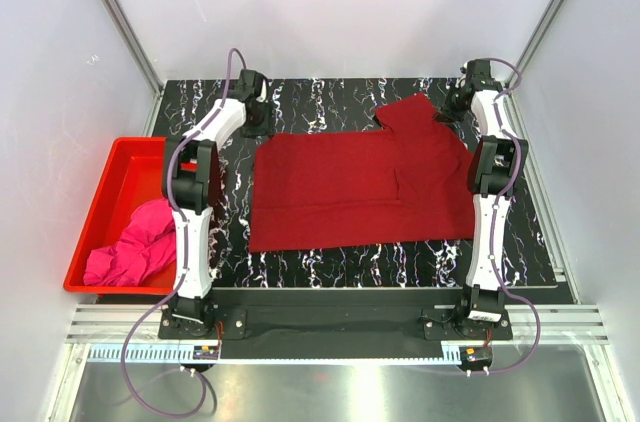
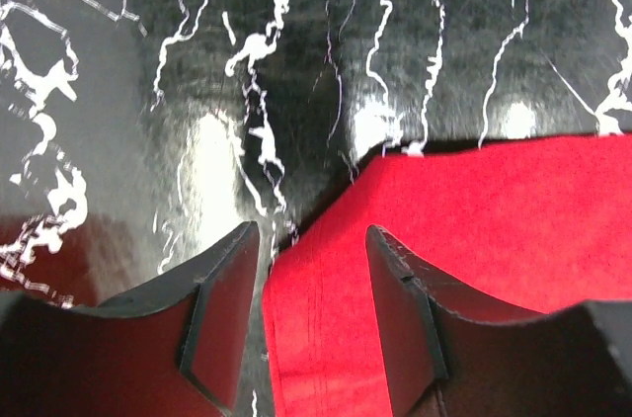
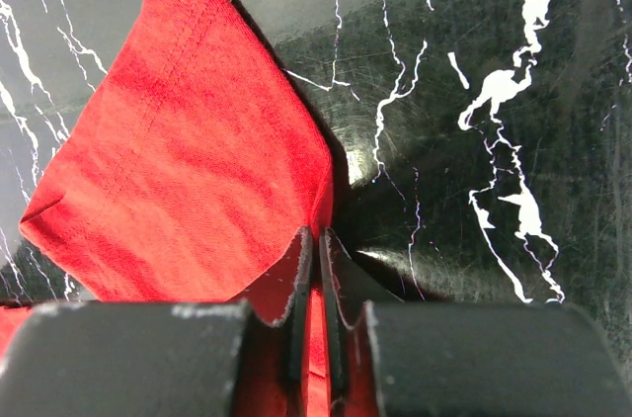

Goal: Fold and stack the t-shirts
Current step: Fold the tshirt

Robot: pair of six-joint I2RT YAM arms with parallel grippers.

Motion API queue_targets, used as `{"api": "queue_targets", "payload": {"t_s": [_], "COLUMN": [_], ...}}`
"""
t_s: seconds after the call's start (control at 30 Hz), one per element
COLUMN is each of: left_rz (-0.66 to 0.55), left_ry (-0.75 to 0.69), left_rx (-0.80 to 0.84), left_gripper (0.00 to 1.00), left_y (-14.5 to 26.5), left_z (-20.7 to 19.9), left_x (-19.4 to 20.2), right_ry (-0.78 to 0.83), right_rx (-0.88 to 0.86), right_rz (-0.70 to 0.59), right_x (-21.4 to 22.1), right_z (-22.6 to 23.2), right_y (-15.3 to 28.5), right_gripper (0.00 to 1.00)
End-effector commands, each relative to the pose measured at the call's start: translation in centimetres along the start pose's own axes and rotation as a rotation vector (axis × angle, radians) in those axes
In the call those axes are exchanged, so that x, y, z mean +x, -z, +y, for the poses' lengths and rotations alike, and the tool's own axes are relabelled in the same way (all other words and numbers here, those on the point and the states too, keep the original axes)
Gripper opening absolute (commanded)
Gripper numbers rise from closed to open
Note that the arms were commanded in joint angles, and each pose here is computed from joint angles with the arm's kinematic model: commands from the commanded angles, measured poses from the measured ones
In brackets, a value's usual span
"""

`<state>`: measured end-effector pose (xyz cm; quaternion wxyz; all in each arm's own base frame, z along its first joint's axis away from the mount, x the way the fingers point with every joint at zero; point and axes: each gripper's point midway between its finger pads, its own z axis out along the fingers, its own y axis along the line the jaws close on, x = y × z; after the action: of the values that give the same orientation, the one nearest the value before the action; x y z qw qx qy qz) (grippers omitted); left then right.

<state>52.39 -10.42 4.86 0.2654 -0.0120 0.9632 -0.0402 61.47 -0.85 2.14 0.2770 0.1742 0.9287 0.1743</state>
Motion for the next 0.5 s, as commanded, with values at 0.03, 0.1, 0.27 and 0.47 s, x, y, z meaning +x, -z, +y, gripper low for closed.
{"api": "queue_targets", "payload": {"t_s": [0.03,0.1,0.27,0.47], "left_rz": [-0.031,-0.027,-0.011,-0.029], "left_ry": [-0.023,-0.025,-0.029,-0.021], "left_rx": [0.066,0.103,0.139,0.194], "left_gripper": [0.54,0.55,0.52,0.07], "left_y": [-1.0,-1.2,-2.1,-1.3], "left_z": [-1.1,-1.8,-2.4,-3.5], "left_x": [-1.6,-1.9,-1.6,-2.2], "right_ry": [0.013,0.013,-0.01,-0.048], "right_rx": [-0.028,-0.03,-0.053,-0.102], "right_rz": [-0.026,-0.022,-0.012,-0.04], "right_x": [-1.1,-1.0,-0.8,-2.0], "right_z": [1.7,1.7,2.2,3.8], "right_y": [1.8,1.9,2.0,3.0], "right_gripper": [0.09,0.09,0.08,0.02]}}
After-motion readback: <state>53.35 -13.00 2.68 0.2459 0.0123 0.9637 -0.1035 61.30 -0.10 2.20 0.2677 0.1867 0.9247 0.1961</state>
